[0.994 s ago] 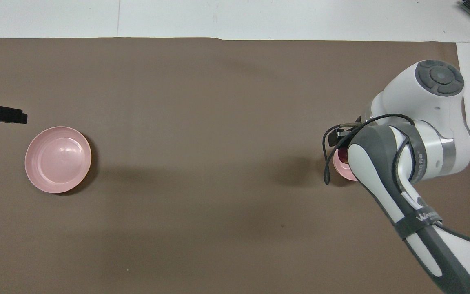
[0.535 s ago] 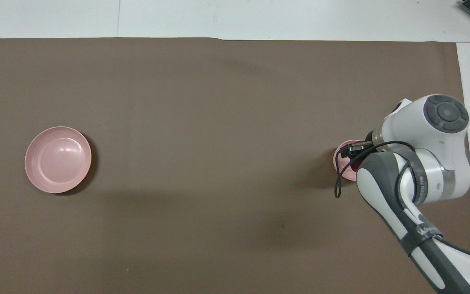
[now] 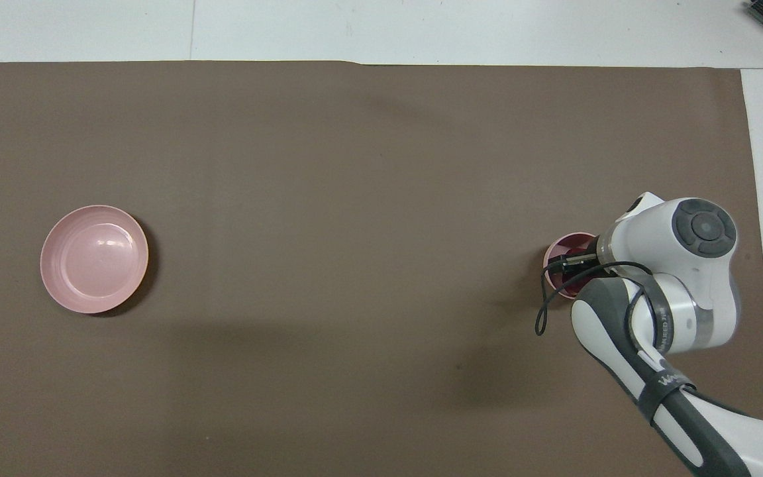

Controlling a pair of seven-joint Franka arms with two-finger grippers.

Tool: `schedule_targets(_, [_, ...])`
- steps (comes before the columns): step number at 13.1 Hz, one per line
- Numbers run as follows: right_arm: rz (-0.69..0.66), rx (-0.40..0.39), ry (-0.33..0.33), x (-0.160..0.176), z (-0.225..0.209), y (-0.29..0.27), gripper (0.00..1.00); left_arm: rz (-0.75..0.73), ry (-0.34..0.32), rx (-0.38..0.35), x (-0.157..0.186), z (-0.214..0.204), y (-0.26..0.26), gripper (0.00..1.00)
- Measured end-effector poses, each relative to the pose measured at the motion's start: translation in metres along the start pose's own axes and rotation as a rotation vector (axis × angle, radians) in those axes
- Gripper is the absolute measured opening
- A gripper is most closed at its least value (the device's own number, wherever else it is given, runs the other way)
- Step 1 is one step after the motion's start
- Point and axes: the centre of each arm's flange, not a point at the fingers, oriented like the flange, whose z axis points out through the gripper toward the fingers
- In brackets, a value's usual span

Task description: Move apple from plate to bowl

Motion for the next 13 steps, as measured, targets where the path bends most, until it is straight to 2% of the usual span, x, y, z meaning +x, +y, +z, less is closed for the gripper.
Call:
schedule_targets(3, [0.002,-0.002,0.016,0.009,-0.018,0.001,0.99,0.002,-0.004,-0.001,0.000,0.001,0.001,1.00])
schedule_targets(10, [-0.043,-0.015,0.062,0.050,-0.135,0.009,1.00,-0.002,-0.005,-0.001,-0.001,0.001,-0.001,1.00])
schedule_targets(13, [-0.007,-0.005,0.050,0.053,-0.188,0.022,1.00,-0.002,-0.005,-0.001,-0.001,0.000,-0.001,1.00])
